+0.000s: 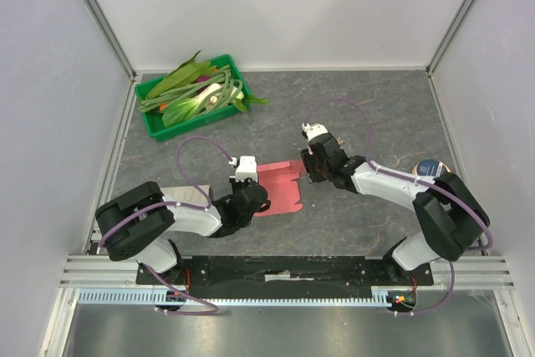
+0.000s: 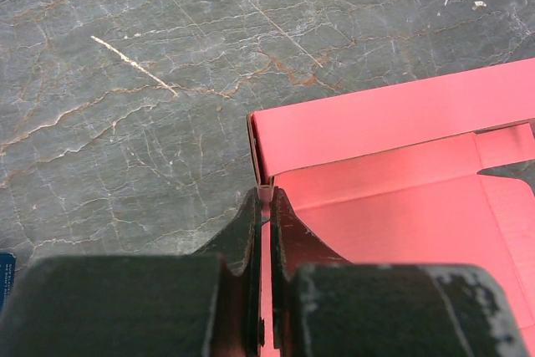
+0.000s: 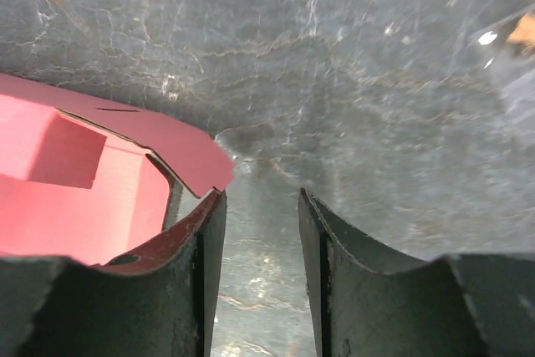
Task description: Fold the paper box
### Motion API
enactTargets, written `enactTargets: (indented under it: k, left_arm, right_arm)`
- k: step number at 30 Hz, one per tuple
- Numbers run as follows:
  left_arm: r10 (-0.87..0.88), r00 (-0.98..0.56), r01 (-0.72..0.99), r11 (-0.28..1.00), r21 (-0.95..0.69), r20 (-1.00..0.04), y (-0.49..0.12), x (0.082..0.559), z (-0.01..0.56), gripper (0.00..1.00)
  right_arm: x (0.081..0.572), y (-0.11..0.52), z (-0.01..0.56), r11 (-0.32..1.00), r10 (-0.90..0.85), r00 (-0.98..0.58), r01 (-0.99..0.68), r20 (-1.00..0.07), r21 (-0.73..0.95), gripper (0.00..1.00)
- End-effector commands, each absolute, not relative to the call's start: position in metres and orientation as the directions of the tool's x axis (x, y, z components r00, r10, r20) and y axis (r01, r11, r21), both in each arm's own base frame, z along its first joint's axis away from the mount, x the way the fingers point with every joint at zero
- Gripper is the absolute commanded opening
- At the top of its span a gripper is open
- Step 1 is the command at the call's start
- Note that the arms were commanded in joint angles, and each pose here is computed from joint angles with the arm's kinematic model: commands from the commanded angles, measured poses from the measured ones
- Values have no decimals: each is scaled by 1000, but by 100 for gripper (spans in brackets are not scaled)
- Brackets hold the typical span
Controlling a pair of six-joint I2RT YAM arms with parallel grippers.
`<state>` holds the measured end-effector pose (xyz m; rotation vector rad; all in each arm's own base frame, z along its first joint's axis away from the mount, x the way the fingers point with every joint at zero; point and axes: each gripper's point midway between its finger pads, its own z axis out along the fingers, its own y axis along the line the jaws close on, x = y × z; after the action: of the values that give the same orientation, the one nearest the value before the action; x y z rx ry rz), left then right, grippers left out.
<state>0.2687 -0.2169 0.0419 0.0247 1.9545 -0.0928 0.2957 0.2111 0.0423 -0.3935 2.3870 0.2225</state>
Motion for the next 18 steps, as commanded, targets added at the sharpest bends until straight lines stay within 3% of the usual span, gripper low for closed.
enactTargets:
  k: [1,6,18]
  left_arm:
    - [-3,-392,78,996,-37,-920,-216,263,36,2]
    - [7,-383,88,996,-28,-924,-216,264,38,2]
    - [-3,-379,93,995,-41,-926,-214,262,40,2]
  right_arm:
    - [313,217,87,854,-397,-553,-515,-732,-74,49]
    - [319,245,97,754,-476,-471,-653,-743,-69,50]
    - [319,258,78,698,-529,-470,-715,-707,-46,41]
